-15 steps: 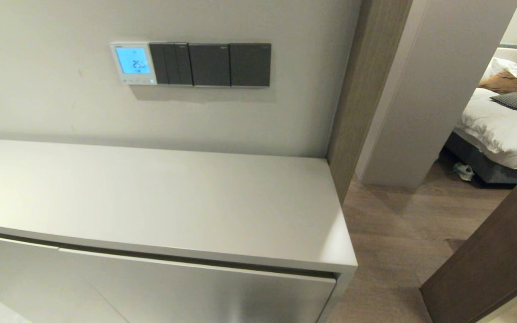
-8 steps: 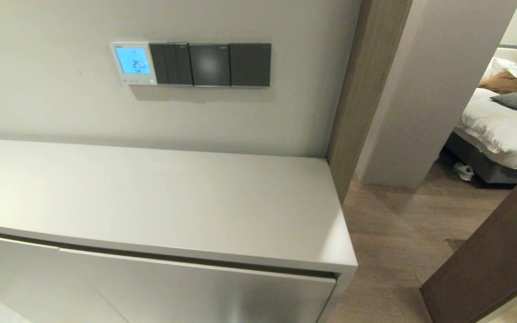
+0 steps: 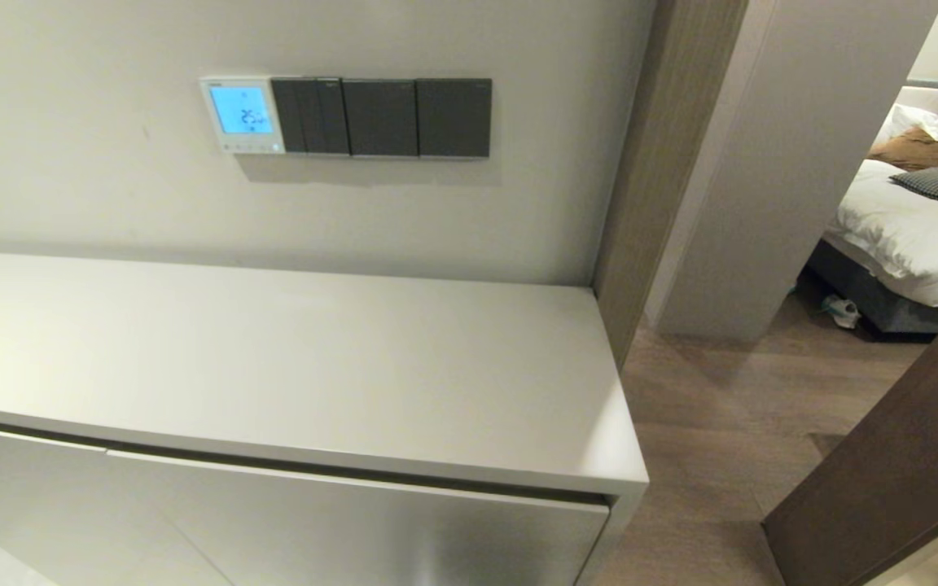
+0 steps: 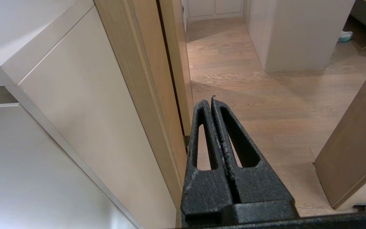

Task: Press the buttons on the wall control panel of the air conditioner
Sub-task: Turn off the central air conditioner

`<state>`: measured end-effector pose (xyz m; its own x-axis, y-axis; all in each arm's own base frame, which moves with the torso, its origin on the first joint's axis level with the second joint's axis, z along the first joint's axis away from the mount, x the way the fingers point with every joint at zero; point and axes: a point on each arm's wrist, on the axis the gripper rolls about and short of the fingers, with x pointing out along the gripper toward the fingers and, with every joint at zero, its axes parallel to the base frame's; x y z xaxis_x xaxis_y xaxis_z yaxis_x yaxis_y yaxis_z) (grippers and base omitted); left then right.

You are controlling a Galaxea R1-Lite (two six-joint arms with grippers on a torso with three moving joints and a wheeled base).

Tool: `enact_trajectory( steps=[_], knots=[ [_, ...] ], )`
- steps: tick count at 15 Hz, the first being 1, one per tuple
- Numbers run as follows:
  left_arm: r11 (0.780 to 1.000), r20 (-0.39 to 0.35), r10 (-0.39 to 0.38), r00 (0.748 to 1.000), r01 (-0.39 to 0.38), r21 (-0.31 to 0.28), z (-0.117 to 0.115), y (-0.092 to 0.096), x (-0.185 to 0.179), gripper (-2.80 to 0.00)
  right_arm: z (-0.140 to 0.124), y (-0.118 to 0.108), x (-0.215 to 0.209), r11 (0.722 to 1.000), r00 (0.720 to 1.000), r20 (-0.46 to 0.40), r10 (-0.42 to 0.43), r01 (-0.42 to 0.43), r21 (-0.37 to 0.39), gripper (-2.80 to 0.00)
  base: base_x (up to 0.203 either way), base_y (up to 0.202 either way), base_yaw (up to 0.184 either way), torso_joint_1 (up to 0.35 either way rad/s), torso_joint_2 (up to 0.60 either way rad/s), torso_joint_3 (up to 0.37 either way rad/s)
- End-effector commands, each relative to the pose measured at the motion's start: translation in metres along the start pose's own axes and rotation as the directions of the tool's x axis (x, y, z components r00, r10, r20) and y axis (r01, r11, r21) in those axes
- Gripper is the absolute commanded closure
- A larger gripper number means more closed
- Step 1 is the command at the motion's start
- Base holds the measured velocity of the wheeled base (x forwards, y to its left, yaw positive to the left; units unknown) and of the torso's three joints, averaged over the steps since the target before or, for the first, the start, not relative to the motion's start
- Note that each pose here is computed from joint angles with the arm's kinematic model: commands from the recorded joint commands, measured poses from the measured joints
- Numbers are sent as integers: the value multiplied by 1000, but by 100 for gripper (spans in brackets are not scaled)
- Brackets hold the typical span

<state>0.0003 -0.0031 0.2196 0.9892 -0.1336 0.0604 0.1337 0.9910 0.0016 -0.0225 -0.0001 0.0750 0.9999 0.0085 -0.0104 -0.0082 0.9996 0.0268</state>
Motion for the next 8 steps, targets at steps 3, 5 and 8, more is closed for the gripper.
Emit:
enact_trajectory(
  steps=[3, 5, 8],
  knots=[
    [997, -136, -30, 990, 20, -78, 35, 11, 87, 0, 0, 0, 0, 1000, 1000, -2, 1, -1, -1, 0, 0, 0, 0, 0, 0, 0],
    [996, -135, -41, 990, 29, -89, 46, 16, 123, 0, 0, 0, 0, 1000, 1000, -2, 1, -1, 1, 0, 0, 0, 0, 0, 0, 0],
    [991, -140, -89, 986, 74, -109, 55, 17, 169, 0, 0, 0, 0, 1000, 1000, -2, 1, -1, -1, 0, 0, 0, 0, 0, 0, 0]
  ],
)
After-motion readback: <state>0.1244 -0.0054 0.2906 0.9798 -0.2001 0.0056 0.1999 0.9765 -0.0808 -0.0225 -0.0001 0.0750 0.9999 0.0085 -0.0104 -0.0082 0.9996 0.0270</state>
